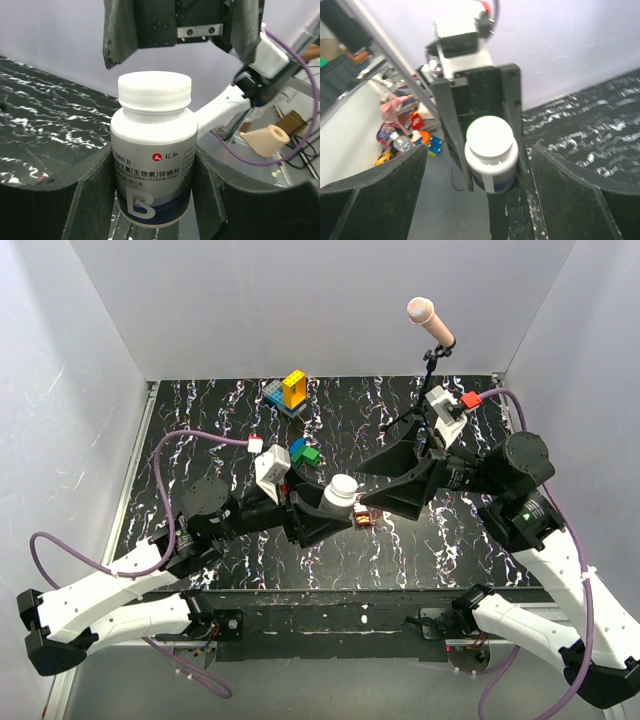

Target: Sort the pills into containers

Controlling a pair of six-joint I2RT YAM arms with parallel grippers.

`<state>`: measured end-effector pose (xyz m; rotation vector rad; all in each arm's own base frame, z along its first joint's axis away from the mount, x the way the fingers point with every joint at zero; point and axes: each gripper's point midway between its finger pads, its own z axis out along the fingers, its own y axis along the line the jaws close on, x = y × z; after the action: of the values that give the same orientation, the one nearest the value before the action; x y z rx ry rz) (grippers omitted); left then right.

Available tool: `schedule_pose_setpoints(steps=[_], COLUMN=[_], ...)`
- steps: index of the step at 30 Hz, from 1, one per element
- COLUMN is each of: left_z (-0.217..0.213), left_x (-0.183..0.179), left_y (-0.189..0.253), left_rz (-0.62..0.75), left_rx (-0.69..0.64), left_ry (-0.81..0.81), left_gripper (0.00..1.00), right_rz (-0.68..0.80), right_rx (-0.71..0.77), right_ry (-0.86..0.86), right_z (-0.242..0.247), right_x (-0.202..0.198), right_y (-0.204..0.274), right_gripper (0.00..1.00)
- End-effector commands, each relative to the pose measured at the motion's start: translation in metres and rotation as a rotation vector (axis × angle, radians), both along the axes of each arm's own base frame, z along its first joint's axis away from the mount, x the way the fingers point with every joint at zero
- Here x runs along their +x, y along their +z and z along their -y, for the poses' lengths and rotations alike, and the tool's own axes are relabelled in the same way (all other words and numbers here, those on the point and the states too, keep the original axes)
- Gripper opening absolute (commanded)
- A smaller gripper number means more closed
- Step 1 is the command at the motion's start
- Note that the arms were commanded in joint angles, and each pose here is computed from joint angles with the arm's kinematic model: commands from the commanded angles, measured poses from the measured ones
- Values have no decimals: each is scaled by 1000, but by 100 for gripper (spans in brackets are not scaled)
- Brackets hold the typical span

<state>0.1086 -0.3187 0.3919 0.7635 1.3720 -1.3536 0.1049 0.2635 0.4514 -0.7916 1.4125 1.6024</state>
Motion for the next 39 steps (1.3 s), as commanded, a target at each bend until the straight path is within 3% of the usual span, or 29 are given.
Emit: schedule_pose_setpoints(steps=[1, 10, 19, 28, 34, 39], left_z=[3, 18, 19, 19, 17, 19], left_x=[-29, -38, -37, -39, -38, -34], left_y=[17, 23, 31, 35, 39, 39], left_rz=[41, 45, 60, 62, 69, 68], left_rx=[-80, -109, -131, -142, -154, -138], left_ry=[-164, -264, -265, -276, -267, -245], left_gripper=[0, 0, 0, 0, 0, 0], right_rz=[115, 107, 92, 97, 91, 108], right_rx=[100, 118, 113, 98, 92, 69], right_ry=[181, 260, 304, 282, 272, 228], right_z=[4, -2, -2, -1, -1, -1], right_x=[-31, -32, -36, -35, -34, -29], right_y=[28, 26, 18, 13, 11, 9], right_gripper=[91, 90, 72, 70, 47, 36])
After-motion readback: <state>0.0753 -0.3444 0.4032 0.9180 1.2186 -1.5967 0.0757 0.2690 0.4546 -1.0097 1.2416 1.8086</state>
